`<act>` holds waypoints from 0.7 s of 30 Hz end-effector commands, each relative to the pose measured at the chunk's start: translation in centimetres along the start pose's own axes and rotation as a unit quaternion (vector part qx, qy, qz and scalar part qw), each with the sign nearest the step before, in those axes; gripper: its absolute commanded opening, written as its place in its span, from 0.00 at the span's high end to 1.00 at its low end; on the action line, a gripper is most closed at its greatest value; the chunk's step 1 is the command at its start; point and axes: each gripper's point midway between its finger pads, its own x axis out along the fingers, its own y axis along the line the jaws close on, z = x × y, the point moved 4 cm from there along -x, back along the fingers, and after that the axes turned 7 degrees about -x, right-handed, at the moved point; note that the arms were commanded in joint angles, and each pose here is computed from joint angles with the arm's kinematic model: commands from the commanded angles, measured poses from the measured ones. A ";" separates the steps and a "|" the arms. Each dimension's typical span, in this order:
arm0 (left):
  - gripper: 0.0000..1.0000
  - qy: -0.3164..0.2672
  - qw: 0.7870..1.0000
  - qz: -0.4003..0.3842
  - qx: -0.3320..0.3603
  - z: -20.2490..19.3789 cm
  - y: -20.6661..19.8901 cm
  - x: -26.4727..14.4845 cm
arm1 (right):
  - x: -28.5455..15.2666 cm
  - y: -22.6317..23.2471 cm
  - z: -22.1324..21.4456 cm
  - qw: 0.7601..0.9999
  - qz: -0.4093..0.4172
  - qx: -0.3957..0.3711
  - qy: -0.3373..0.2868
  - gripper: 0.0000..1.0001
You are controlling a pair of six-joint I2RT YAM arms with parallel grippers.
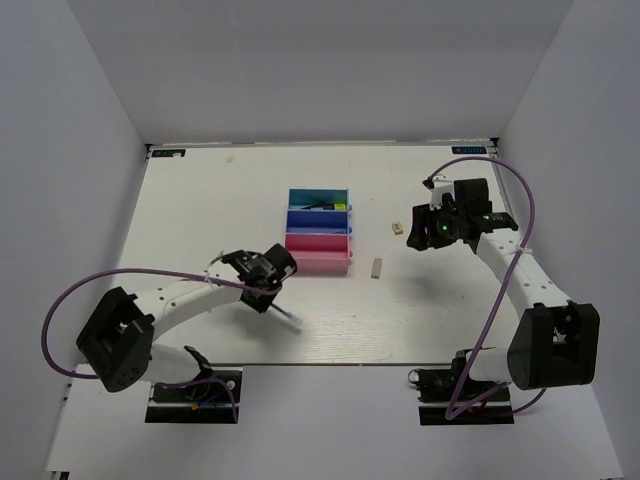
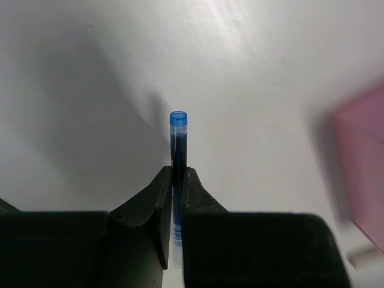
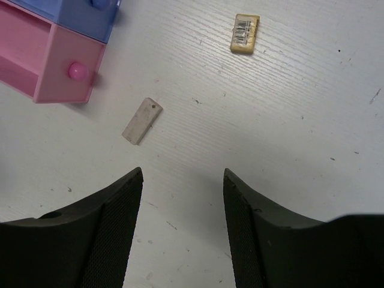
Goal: Sort the stationery into containers
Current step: Pick up the pen from the center of the board, then place the pen in the storage box.
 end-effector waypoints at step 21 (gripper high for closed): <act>1.00 -0.037 0.955 -0.284 -0.076 2.3 -25.5 -9.9 | -0.6 0.0 0.4 1.000 0.012 0.009 -0.027 0.40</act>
